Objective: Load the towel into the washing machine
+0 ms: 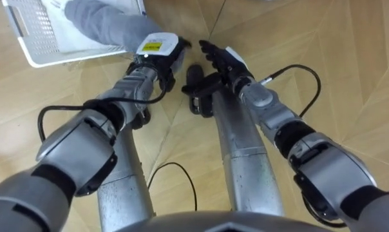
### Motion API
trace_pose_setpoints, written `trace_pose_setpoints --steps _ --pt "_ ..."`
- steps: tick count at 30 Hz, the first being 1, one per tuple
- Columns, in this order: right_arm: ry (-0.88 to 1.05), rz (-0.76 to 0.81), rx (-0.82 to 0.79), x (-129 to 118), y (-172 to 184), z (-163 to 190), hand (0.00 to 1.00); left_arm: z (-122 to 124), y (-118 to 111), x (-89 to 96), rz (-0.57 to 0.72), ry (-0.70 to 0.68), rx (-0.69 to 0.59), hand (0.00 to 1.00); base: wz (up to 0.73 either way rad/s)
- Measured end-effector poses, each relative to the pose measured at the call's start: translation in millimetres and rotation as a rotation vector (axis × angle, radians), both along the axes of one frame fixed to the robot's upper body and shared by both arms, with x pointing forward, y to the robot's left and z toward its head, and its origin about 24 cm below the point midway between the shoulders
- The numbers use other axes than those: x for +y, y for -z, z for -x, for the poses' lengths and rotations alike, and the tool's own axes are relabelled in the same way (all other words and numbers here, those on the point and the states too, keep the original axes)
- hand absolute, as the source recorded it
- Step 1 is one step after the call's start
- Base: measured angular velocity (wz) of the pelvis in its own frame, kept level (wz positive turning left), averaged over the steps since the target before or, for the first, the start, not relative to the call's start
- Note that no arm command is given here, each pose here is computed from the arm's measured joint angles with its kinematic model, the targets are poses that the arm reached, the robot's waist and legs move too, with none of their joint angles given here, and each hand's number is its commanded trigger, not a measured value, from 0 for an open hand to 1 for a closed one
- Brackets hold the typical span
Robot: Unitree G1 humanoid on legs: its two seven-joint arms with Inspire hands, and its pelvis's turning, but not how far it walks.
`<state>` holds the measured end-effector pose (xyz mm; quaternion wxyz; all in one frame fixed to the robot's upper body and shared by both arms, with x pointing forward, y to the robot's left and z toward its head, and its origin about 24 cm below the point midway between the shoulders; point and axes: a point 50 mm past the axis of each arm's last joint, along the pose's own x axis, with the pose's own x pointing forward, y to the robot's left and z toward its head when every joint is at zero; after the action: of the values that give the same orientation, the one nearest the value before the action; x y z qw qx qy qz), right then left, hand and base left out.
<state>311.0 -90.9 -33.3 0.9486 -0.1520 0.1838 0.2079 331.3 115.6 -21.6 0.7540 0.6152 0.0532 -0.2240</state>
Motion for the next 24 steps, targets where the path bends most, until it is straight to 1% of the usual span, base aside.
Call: trace_pose_setpoints --steps 7,15,24 --pt "0.01 -0.004 -0.017 -1.2 -6.4 -6.3 0.0 2.0 4.4 3.7 -0.047 -0.001 0.04 1.0 0.0" --pt "0.027 -0.015 -0.015 -3.6 -6.4 -6.8 0.0 4.2 8.2 7.8 -0.054 -0.007 0.089 1.0 0.01" --pt "0.04 -0.033 0.008 -3.5 -1.8 -2.7 0.0 5.7 10.1 8.6 -0.062 -0.005 0.093 1.0 -0.04"
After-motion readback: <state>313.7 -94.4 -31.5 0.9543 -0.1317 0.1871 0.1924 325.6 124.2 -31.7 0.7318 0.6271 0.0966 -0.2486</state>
